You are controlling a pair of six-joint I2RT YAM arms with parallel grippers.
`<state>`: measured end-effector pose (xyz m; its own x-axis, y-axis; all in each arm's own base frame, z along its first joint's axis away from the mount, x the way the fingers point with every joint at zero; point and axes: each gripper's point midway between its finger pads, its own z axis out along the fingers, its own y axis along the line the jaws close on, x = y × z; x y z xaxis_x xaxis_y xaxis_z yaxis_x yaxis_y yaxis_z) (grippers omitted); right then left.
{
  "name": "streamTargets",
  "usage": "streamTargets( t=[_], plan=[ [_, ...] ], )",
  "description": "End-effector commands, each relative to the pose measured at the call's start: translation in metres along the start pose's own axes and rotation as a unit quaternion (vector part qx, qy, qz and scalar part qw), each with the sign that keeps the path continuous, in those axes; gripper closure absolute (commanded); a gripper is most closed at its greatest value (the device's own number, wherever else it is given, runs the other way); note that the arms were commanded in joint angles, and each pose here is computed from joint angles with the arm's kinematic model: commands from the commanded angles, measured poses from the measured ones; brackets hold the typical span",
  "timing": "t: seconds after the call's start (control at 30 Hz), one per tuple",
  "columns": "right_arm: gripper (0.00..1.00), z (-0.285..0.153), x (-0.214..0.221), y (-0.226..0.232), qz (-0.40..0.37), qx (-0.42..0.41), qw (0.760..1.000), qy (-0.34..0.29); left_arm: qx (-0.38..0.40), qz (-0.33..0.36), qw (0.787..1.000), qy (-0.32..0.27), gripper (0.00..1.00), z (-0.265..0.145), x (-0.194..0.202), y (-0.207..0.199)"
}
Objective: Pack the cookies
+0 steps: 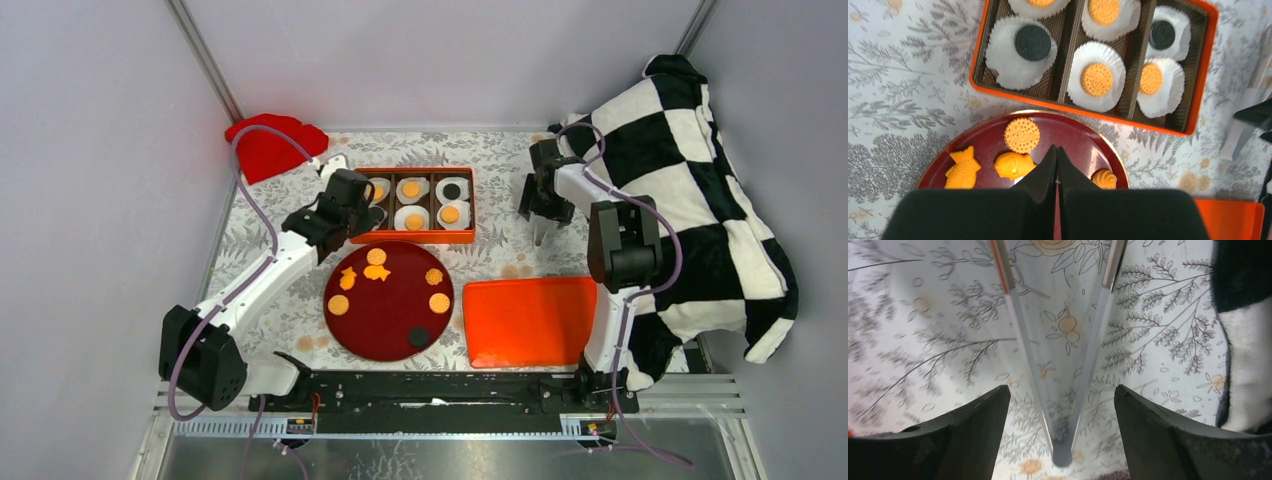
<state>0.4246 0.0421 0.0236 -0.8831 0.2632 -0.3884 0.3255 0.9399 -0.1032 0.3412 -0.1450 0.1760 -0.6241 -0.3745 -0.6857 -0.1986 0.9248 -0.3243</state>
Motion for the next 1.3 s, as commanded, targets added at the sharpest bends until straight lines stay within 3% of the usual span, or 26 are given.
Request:
streamTargets(
  t=[0.0, 0.2, 0.27, 0.43, 0.57, 0.77, 1.07, 1.27],
  plan=[
    [0.16, -0.073, -0.041, 0.019, 0.022, -0.088, 0.991, -0.095, 0.01, -0.009, 1.0, 0.024, 1.0, 0.01, 0.03, -0.006],
    [0.21, -0.132, -0.024, 0.039, -0.013, -0.152, 0.98, -0.129, -0.015, -0.008, 0.996, 0.086, 1.0, 0.033, 0.085, -0.008],
    [0.28, -0.142, -0.004, 0.052, -0.037, -0.177, 0.976, -0.124, -0.033, -0.006, 0.994, 0.105, 1.0, 0.04, 0.099, -0.003],
    [0.57, -0.149, 0.057, 0.072, -0.094, -0.211, 0.969, -0.086, -0.056, -0.01, 0.989, 0.136, 1.0, 0.054, 0.122, 0.002],
    [0.57, -0.143, 0.097, 0.066, -0.118, -0.213, 0.969, -0.05, -0.053, -0.008, 0.982, 0.183, 1.0, 0.052, 0.156, -0.002],
    [0.48, -0.146, 0.133, 0.046, -0.137, -0.193, 0.972, 0.001, -0.042, 0.021, 0.97, 0.239, 1.0, 0.026, 0.216, -0.009],
    [0.47, -0.172, 0.253, 0.065, -0.21, -0.24, 0.945, 0.074, -0.035, 0.053, 0.986, 0.157, 1.0, 0.012, 0.166, -0.027],
    [0.48, -0.163, 0.294, 0.072, -0.25, -0.218, 0.939, 0.087, -0.021, 0.058, 0.994, 0.09, 1.0, -0.002, 0.121, -0.039]
  ],
)
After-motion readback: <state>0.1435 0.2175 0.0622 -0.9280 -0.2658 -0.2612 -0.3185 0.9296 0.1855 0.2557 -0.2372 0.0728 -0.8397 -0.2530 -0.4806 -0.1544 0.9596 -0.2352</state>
